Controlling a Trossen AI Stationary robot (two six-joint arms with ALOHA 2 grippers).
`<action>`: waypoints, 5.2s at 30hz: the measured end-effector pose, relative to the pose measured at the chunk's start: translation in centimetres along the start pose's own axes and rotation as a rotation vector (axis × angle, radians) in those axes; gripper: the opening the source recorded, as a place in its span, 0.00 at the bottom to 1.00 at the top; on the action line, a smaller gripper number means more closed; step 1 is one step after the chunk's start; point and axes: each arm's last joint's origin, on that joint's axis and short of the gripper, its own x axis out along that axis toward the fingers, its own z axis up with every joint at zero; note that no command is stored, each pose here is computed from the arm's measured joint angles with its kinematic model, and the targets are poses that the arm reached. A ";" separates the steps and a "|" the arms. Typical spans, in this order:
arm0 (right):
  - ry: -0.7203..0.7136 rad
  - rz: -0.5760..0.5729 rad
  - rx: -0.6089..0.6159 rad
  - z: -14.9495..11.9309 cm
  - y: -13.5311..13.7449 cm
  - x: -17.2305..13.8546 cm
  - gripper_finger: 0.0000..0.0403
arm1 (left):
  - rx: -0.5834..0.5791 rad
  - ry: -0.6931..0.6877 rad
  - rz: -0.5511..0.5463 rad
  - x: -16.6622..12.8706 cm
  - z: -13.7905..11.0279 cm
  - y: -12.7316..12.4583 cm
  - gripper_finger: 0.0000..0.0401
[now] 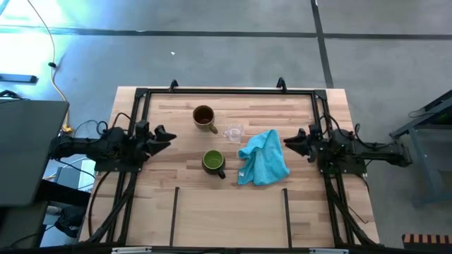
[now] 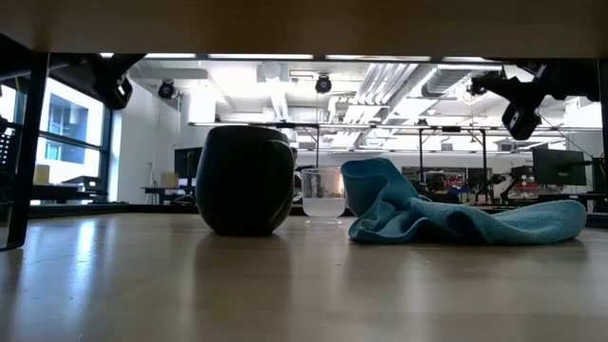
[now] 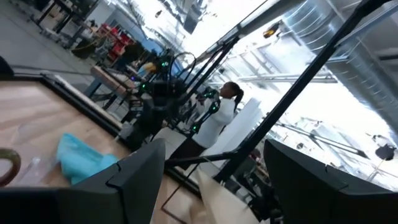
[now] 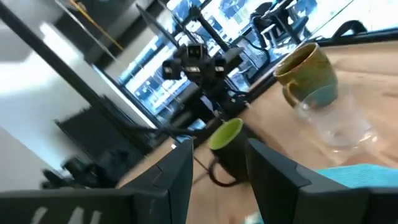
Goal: Stack small to large cups/mugs on shelf
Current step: Put the brown green mug on the shelf
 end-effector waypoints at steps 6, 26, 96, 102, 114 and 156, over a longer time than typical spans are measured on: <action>-0.068 0.009 0.054 0.5 0.3 0.0 0.35 | -0.030 0.003 0.012 0.0 -0.1 0.1 0.65; -0.016 -0.042 -0.054 0.0 -0.2 0.0 0.35 | -0.208 0.153 0.102 -0.2 -1.4 1.0 0.65; -0.029 -0.157 -0.056 -0.3 -0.8 -0.1 0.35 | 0.822 0.545 0.531 8.1 5.8 -4.2 0.10; -0.028 -0.157 -0.053 -0.3 -0.8 -0.1 0.35 | 1.139 0.831 0.518 11.3 6.5 -4.8 0.10; -0.026 -0.155 -0.053 -0.3 -0.8 -0.1 0.35 | 1.433 1.195 0.592 14.2 5.5 -2.1 0.10; -0.018 -0.166 -0.033 -0.4 -0.9 0.0 0.35 | 1.266 1.296 0.619 16.8 4.9 2.4 0.10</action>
